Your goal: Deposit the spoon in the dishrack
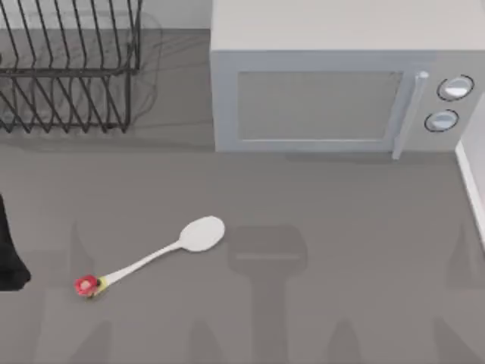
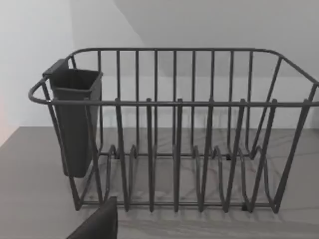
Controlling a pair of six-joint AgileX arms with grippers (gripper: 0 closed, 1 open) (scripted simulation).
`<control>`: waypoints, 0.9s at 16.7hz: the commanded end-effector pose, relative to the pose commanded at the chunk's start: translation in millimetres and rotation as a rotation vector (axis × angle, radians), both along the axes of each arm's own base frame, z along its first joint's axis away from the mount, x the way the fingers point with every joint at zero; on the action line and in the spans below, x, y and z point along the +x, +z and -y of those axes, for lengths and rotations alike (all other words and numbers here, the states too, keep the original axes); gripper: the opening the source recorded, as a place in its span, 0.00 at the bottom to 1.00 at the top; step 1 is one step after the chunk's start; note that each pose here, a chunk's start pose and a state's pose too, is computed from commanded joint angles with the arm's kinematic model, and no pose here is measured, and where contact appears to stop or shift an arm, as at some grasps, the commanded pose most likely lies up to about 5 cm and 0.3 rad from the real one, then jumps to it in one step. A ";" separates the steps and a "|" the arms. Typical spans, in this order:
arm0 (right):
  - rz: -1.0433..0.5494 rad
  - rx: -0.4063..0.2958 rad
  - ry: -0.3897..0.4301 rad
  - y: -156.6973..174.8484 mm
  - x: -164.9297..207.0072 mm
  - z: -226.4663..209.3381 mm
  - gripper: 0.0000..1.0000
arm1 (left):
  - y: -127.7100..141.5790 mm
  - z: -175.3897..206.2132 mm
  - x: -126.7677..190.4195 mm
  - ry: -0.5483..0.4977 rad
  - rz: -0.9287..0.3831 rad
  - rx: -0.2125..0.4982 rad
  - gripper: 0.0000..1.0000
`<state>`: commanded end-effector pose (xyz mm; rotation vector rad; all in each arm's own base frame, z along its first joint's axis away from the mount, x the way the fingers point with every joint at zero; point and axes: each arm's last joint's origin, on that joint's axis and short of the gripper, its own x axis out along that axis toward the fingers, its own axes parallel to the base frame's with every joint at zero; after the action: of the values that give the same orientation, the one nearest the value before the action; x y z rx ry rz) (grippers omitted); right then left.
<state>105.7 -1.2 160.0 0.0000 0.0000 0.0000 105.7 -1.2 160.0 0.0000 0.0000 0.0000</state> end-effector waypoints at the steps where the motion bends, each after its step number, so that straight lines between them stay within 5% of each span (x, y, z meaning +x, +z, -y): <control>1: 0.000 0.000 0.000 0.0 0.0 0.0 1.00 | 0.0 0.0 0.0 0.000 0.000 0.000 1.00; 8: 0.000 0.000 0.000 0.0 0.0 0.0 1.00 | 31.8 8.0 6.1 -0.085 -0.186 0.100 1.00; 15: 0.000 0.000 0.000 0.0 0.0 0.0 1.00 | 67.2 39.3 70.7 -0.339 -0.772 0.389 1.00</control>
<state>105.7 -1.2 160.0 0.0000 0.0000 0.0000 176.4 -40.5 227.2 0.3890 0.7718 -0.3394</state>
